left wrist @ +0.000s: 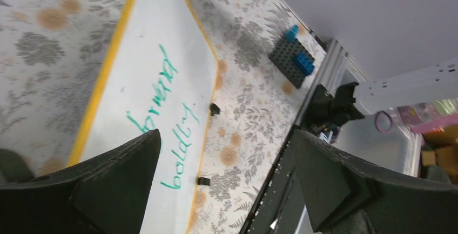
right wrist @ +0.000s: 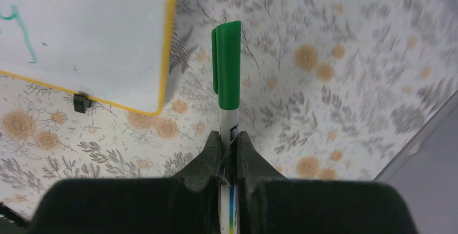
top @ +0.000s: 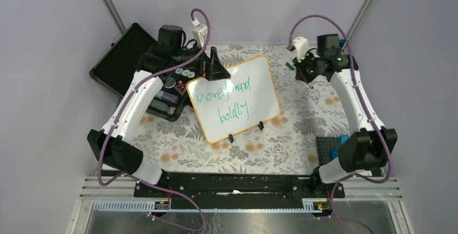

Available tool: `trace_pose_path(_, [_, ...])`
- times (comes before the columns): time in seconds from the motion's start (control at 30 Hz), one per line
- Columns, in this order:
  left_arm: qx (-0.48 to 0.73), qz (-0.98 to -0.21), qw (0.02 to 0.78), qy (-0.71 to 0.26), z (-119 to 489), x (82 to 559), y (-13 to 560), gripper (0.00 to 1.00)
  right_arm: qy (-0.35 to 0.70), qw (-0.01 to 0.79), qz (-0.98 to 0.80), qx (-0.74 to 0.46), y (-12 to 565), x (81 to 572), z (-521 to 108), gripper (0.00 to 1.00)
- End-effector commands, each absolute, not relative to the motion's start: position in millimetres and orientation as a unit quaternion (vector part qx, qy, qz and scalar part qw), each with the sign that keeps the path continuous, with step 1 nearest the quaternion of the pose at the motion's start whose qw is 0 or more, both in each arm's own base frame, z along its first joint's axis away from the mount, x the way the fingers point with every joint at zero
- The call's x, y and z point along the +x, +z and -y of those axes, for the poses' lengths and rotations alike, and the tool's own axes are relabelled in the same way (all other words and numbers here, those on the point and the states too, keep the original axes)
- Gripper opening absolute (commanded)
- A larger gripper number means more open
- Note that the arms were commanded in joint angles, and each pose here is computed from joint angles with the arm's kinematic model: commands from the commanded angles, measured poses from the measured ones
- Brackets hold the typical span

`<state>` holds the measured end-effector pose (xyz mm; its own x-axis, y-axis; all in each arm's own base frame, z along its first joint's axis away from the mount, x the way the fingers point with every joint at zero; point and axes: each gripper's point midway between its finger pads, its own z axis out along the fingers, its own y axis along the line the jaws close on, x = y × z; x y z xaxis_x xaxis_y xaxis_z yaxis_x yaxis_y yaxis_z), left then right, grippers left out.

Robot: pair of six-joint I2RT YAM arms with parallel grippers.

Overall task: Write a sentence on the whiteboard
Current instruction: Place the whiteboard marker at the center of the board.

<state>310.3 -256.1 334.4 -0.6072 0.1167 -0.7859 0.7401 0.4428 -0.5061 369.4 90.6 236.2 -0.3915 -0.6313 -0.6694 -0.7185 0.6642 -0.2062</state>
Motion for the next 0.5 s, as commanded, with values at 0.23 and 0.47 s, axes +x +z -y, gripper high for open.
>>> trace_pose_path(0.23, [0.194, -0.793, 0.453, -0.358, 206, 356, 362, 0.99, 0.101, 0.302, -0.934, -0.16, 147, 400, 16, 0.0])
trace_pose_path(0.47, [0.182, -0.801, 0.453, -0.348, 190, 358, 353, 0.99, 0.081, 0.257, -0.957, -0.109, 84, 406, 41, 0.0])
